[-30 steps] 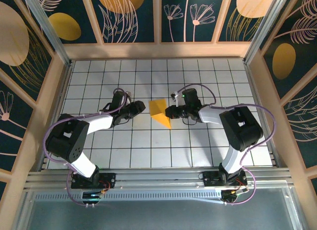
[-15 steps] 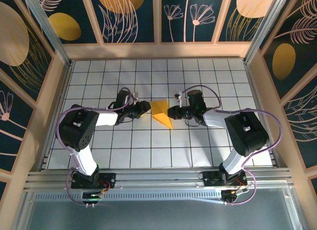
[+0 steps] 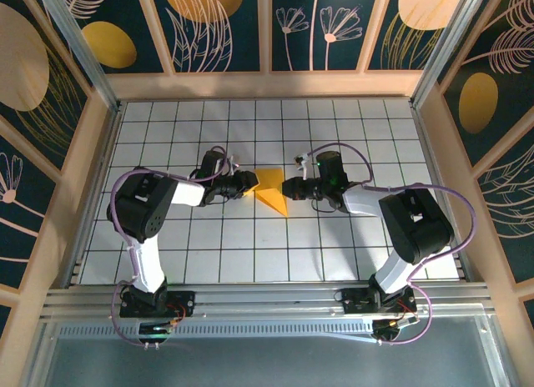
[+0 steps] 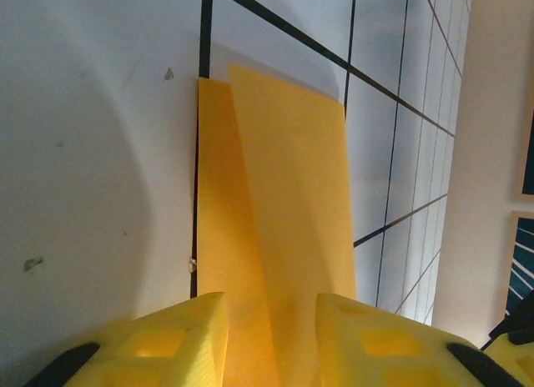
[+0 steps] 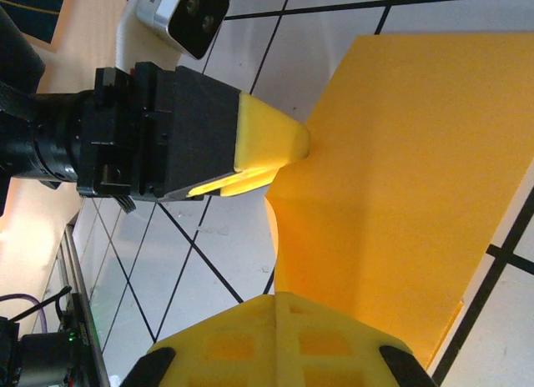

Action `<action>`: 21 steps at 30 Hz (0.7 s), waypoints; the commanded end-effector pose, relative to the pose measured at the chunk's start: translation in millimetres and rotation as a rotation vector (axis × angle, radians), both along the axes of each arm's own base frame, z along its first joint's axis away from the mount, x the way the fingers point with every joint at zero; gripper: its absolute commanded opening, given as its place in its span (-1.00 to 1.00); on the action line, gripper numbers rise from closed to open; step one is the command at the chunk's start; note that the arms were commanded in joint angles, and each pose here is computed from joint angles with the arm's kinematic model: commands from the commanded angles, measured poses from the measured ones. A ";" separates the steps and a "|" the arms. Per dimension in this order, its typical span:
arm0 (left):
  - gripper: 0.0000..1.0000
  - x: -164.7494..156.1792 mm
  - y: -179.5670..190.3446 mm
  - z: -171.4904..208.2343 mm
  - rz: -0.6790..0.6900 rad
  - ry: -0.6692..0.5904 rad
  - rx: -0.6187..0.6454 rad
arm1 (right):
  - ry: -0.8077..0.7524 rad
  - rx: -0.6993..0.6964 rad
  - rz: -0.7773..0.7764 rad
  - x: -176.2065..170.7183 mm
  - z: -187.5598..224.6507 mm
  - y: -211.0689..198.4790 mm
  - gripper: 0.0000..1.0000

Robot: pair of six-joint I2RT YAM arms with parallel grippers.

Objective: Fold a paper plane with a square sheet of paper (fold left side to right side)
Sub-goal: Fourth fold the wing at the center of the table.

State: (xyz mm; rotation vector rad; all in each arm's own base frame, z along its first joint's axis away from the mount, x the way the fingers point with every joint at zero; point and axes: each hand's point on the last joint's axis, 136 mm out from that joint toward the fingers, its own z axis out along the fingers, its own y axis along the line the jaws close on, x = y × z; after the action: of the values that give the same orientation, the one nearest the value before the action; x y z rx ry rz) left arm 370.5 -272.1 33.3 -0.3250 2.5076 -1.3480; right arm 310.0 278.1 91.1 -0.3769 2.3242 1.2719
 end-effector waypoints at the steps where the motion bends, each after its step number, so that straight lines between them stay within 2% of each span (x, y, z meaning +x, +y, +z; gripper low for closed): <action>1: -0.54 5.8 -8.1 5.7 -0.024 -0.024 -0.030 | -0.018 0.029 0.006 -1.7 8.5 -1.5 -1.00; 4: -0.71 6.9 -8.4 6.9 -0.021 -0.033 -0.026 | -0.004 0.005 -0.005 -1.7 1.9 -4.1 -1.00; 10: -0.96 5.3 -11.7 11.0 -0.028 -0.046 -0.026 | -0.018 -0.086 -0.051 4.6 -1.5 -16.6 -0.72; 13: -1.00 3.3 -14.4 12.7 -0.029 -0.046 -0.024 | -0.027 -0.128 -0.074 7.0 0.6 -23.0 -0.52; 17: -1.00 1.3 -16.9 18.2 -0.010 -0.042 -0.023 | -0.050 -0.239 -0.147 11.1 4.2 -36.6 -0.35; 21: -1.00 -0.1 -20.0 22.1 0.009 -0.023 -0.009 | -0.078 -0.429 -0.258 10.5 10.9 -52.6 -0.31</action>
State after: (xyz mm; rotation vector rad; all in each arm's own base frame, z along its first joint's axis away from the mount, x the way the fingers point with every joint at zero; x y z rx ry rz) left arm 362.6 -286.7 32.8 -0.3122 2.5253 -1.3461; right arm 317.2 243.2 94.4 -0.2788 2.4392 0.8841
